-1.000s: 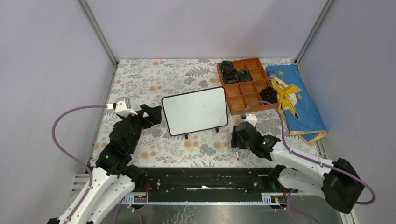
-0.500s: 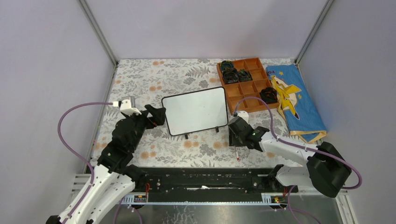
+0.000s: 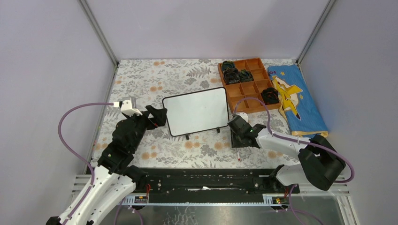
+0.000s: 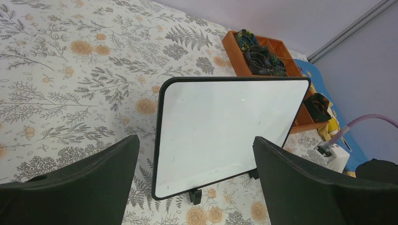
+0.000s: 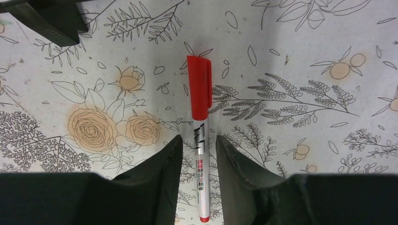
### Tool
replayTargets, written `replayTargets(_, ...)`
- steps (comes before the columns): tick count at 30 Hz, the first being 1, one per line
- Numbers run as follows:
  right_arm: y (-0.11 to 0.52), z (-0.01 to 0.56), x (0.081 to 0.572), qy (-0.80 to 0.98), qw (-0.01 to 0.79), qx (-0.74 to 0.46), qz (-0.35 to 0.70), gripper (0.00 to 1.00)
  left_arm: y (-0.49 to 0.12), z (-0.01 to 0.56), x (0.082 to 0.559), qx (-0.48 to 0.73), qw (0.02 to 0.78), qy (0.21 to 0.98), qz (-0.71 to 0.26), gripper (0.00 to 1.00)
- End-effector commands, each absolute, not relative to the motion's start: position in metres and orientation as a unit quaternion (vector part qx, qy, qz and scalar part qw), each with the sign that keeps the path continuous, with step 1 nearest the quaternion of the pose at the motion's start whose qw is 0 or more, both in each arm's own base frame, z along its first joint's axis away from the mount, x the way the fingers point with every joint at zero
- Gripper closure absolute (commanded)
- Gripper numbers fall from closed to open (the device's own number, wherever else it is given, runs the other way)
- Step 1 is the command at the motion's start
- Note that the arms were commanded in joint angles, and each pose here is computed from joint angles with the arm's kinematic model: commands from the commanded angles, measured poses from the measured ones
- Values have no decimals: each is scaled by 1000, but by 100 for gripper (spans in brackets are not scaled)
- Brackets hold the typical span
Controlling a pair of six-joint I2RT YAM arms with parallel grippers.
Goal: Write a sentence on the whiteboard
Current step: Move the whiteboard to the center of the board, then open the whiteboard marker at the center of the board.
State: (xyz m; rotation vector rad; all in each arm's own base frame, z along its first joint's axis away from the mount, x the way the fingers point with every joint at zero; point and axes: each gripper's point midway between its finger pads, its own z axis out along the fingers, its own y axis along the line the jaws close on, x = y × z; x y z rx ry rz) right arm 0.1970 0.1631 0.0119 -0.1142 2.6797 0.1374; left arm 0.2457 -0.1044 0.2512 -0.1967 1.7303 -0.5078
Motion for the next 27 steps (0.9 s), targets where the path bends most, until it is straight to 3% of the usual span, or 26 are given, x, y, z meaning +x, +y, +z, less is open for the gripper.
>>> replayTargets(1,168,10,195,973,215,-45,65,63,-106,276,245,-78,641,727,-235,1)
replayTargets(10,168,8,188,975,208,-23,77,80,-105,277,244,-79,642,725,-236,1)
replayTargets(18,161,12,185,978,199,-20,59,61,-106,277,244,-78,642,725,-238,1)
replayTargets(22,157,3,178,982,180,-28,49,62,-105,279,244,-79,644,723,-238,1)
replayTargets(27,158,-4,173,984,167,-31,52,75,-105,279,243,-80,645,722,-238,1)
